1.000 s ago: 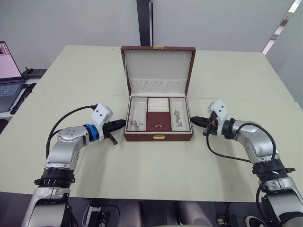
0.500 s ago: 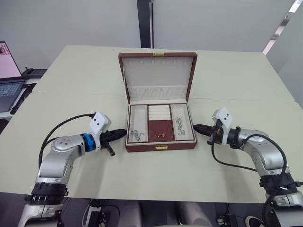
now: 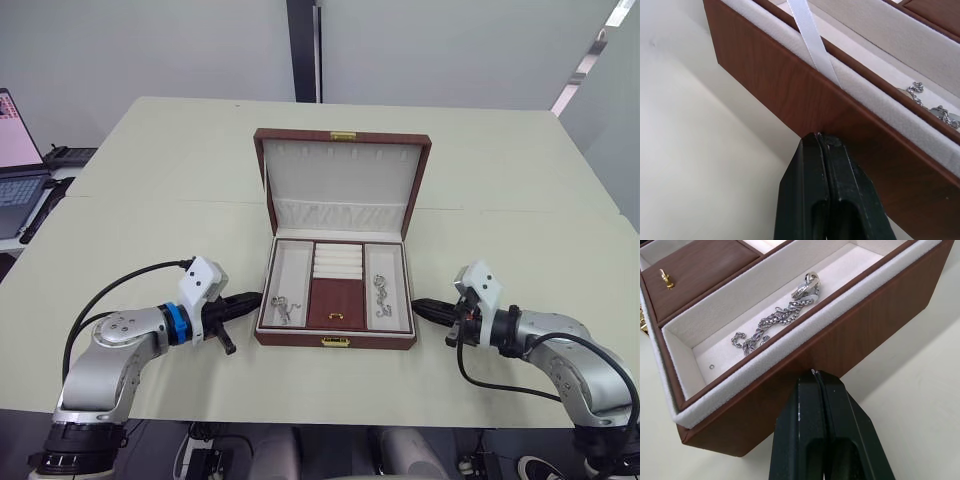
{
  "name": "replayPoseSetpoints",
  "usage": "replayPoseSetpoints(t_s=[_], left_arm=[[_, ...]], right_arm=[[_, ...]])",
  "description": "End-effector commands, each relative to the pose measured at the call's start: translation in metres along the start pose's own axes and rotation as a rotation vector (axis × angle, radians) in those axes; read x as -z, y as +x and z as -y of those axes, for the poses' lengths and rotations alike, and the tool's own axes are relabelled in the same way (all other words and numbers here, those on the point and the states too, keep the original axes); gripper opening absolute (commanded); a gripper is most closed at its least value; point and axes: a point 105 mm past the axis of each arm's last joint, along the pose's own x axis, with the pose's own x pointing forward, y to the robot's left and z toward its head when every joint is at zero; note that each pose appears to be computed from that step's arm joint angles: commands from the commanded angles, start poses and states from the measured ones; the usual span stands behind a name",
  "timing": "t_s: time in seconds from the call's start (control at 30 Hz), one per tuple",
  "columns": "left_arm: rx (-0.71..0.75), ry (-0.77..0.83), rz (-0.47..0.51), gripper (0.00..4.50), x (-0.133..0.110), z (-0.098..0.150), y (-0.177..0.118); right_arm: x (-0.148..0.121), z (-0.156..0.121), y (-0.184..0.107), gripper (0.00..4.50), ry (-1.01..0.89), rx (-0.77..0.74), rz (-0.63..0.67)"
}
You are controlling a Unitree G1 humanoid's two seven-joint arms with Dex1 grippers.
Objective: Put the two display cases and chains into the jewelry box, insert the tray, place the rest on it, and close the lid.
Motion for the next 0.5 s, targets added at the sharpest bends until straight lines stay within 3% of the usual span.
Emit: replayPoseSetpoints(t_s=[0.03,0.33,0.5], left_arm=[[0.131,0.000,0.039,0.00,-0.007,0.029,0.008],[0.087,0.043,0.069,0.00,-0.011,0.019,0.002],[0.002,0.141,0.139,0.00,-0.023,-0.001,-0.004]], right_arm=[[-0.017,-0.026,0.007,0.02,-0.033,-0.115,0.072],[-0.017,-0.022,0.005,0.02,-0.047,-0.108,0.063],[-0.017,-0.011,-0.001,0.02,-0.044,-0.069,0.069]])
